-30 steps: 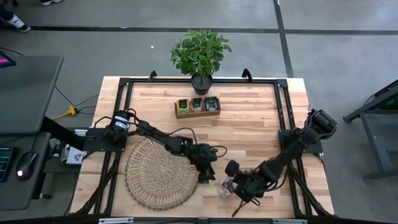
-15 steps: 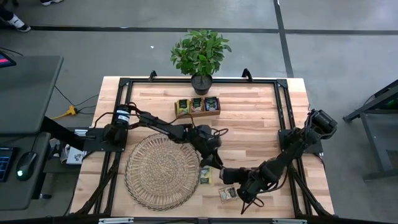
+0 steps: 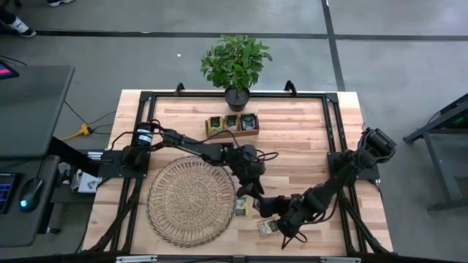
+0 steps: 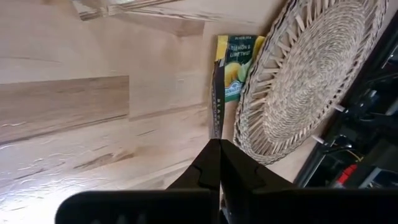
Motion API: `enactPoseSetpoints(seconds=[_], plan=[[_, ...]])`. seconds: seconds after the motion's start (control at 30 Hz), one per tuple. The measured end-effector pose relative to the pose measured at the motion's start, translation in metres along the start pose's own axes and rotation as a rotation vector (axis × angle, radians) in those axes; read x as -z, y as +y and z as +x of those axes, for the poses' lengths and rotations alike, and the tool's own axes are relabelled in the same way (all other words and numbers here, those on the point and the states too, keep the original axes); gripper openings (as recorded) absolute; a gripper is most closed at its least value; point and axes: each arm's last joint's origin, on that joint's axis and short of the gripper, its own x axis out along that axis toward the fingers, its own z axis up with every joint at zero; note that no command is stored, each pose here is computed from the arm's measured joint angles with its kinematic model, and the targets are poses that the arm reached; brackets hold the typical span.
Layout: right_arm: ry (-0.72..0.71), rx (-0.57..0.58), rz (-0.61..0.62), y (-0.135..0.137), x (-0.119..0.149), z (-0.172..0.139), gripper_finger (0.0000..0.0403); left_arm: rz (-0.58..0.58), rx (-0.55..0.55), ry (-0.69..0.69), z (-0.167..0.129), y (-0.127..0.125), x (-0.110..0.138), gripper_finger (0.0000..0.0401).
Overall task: Pick & Place Tea
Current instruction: Put the blue tea bag into the right section of the wooden organizer
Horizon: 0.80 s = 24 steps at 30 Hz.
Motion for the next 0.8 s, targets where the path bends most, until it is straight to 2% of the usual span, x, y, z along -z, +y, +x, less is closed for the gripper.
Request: enactPoseSetpoints(seconds=[0.47, 0.7, 0.8], plan=[[-0.030, 0.080, 0.054, -0.009, 0.004, -0.019, 0.0000, 0.055, -0.056, 0.085, -0.001, 0.004, 0.008, 0.0175], [-0.003, 0.102, 0.065, -0.011, 0.006, -0.018, 0.0000, 0.052, -0.006, 0.106, -0.001, 0.003, 0.009, 0.0173], [0.009, 0.103, 0.073, -0.012, 0.008, -0.016, 0.0000, 0.052, -0.003, 0.107, -0.001, 0.003, 0.009, 0.0156]])
